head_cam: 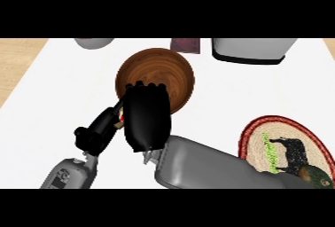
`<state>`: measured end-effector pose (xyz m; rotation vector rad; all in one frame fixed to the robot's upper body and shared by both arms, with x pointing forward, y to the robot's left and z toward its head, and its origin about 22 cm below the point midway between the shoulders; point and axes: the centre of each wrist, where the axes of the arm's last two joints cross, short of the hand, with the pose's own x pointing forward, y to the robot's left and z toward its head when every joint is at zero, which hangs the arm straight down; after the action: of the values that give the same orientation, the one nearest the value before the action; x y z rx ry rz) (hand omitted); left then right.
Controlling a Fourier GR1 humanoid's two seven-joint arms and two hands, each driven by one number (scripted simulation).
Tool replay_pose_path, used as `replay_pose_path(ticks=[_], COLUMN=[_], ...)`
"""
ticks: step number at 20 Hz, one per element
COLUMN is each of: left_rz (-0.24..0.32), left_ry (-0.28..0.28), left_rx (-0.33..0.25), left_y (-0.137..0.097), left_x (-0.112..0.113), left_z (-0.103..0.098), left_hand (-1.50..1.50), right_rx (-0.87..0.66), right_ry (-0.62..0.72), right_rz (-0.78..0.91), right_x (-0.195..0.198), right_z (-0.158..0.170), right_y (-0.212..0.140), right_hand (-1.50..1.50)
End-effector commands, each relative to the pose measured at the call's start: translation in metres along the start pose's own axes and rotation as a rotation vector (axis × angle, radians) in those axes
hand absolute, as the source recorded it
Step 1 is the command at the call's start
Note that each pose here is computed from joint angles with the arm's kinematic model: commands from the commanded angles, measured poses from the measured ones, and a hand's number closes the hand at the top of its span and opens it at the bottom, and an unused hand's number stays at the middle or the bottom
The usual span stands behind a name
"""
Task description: Pick the cupcake from the placemat and place it in the bowl
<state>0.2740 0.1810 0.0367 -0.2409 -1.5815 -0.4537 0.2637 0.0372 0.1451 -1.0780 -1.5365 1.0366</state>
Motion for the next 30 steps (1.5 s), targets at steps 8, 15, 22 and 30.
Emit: replay_pose_path(ticks=[8,15,22,30], left_rz=[-0.020,0.010,-0.006,-0.016], left_ry=[-0.003,-0.006,0.001,-0.004], left_rx=[0.050,0.059,0.061,0.088], left_y=[0.009,0.018,0.015,0.016], left_x=[0.002,0.000,0.000,0.008], left_z=[0.000,0.009,0.017,0.013], left_hand=[0.00,0.00,0.00,0.00], right_rx=[-0.165,-0.284,-0.050,0.134], right_ry=[0.239,0.281,0.380,0.356], right_rz=[-0.128,0.032,0.048,-0.215], right_x=[0.018,-0.005,-0.053,-0.092], right_z=[-0.031,-0.070,-0.096,-0.113], right_y=[-0.017,0.006,0.032,0.042], right_hand=[1.50,1.50,1.50,-1.50])
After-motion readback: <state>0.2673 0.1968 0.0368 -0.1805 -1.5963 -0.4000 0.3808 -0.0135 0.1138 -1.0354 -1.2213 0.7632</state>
